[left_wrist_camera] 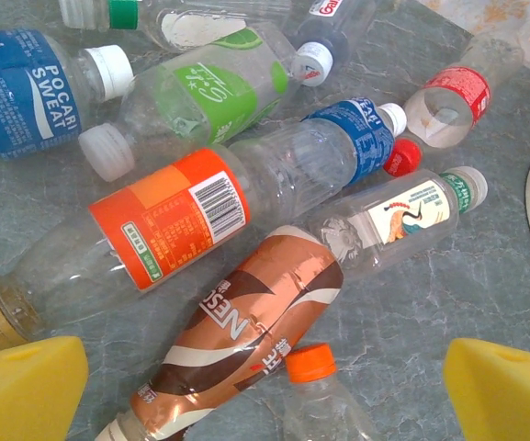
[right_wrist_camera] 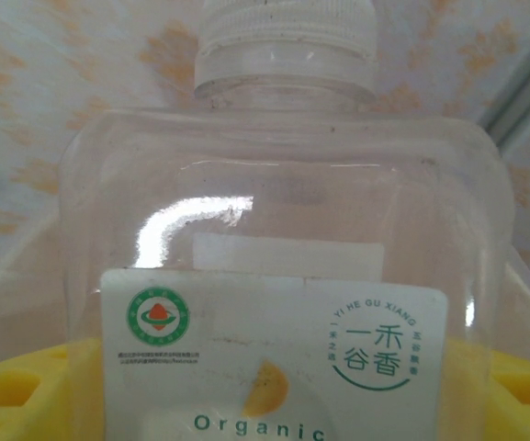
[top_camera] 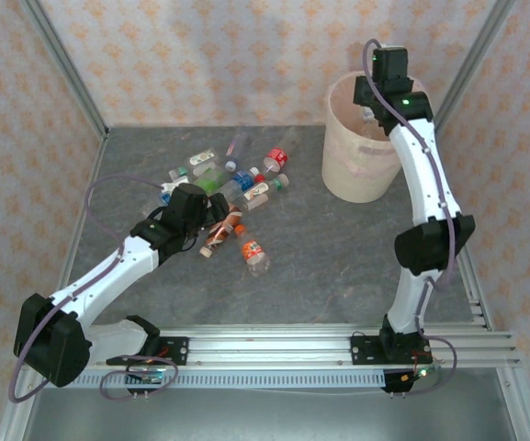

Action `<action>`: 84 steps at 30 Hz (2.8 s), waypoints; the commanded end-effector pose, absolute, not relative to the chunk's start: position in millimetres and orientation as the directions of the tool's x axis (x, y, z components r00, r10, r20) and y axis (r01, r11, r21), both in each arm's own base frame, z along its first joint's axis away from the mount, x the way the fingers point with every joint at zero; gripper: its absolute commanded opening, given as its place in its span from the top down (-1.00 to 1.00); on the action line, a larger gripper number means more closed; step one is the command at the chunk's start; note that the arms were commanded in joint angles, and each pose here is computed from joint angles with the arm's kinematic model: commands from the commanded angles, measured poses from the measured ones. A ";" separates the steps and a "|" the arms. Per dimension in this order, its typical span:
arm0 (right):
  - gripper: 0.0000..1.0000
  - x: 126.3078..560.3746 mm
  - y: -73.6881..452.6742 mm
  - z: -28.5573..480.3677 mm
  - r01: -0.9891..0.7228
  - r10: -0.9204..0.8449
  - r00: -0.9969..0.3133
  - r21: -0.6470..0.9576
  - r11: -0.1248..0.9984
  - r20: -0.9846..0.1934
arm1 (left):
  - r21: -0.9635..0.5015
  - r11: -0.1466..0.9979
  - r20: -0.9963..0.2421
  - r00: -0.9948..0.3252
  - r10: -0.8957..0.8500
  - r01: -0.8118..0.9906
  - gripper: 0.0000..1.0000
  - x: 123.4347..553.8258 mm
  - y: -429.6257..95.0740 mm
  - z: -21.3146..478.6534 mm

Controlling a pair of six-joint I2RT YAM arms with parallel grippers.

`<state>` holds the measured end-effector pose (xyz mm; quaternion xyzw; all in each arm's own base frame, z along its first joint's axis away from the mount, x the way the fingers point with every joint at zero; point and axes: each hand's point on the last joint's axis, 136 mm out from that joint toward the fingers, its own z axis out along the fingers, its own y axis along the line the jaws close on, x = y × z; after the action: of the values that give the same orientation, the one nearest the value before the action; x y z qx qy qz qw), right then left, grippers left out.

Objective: Put the plastic bottles in the bin

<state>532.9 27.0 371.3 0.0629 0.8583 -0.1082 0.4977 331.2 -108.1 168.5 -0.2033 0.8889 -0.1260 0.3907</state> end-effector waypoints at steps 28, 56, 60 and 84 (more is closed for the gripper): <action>-0.98 514.3 -51.4 348.6 0.495 0.081 -0.581 -0.272 0.825 -0.810 | -0.312 0.885 -0.670 -0.581 -0.462 -0.345 -1.00 326.8 -87.5 169.3; -0.98 381.3 78.5 408.5 -0.114 0.343 -0.271 0.383 0.917 -0.900 | -0.339 0.813 -0.705 -0.445 -0.552 -0.473 -1.00 311.3 -46.4 177.0; -0.98 352.5 102.9 406.5 -0.301 0.470 -0.181 0.504 0.810 -0.864 | -0.353 0.799 -0.697 -0.433 -0.572 -0.487 -1.00 311.9 -42.6 177.5; -0.98 315.2 168.1 244.9 -0.361 0.502 -0.440 0.659 0.660 -0.744 | -0.102 0.993 -0.509 -0.854 -0.105 -0.062 -0.74 304.3 -115.7 114.8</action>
<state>308.9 166.7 217.2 0.0604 0.7692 0.4099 0.4865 317.5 -102.0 133.5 -0.1091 0.9469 -0.0521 0.2978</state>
